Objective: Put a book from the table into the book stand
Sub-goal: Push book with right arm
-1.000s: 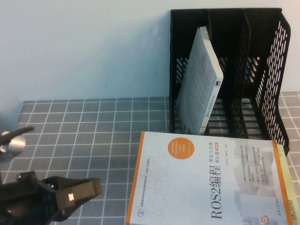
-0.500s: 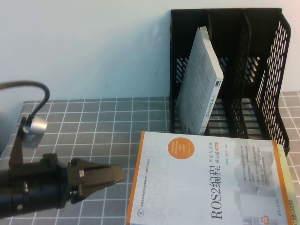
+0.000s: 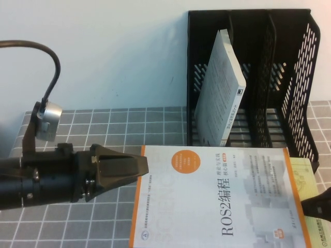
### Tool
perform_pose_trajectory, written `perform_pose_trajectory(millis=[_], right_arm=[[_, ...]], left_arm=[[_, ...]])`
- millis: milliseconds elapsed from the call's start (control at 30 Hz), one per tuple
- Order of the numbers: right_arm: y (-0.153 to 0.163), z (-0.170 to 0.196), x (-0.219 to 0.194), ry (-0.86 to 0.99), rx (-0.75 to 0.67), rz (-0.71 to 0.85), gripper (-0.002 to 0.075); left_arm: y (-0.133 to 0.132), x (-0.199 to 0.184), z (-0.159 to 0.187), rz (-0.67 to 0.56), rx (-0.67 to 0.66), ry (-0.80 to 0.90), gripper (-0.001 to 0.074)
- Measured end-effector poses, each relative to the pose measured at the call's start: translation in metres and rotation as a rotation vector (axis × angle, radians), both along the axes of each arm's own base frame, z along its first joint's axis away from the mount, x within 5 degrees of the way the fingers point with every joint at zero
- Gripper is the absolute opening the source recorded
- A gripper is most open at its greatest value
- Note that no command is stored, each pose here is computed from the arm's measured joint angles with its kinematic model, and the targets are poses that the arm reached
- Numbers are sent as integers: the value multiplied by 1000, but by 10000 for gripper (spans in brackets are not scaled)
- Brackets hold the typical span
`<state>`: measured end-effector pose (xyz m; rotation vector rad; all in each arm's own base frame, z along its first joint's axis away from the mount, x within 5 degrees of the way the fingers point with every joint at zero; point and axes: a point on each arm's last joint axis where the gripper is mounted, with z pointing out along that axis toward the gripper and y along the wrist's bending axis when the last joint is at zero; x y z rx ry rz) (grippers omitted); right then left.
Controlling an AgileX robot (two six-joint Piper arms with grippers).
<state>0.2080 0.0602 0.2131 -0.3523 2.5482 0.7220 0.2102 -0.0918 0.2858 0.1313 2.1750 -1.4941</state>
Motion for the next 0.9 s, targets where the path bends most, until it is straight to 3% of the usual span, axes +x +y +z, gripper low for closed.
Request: perform_pose_trajectory(millis=[267, 467, 900], right_arm=[[12, -2, 12, -1, 48, 5, -3], [16, -1, 15, -15, 59, 20, -3], [16, -1, 15, -43, 43, 56, -3]], left_arm=[[-4, 5, -8, -83, -43, 59, 403], [-3, 22, -16, -102, -43, 63, 531], [59, 47, -34, 108, -1, 109, 563]])
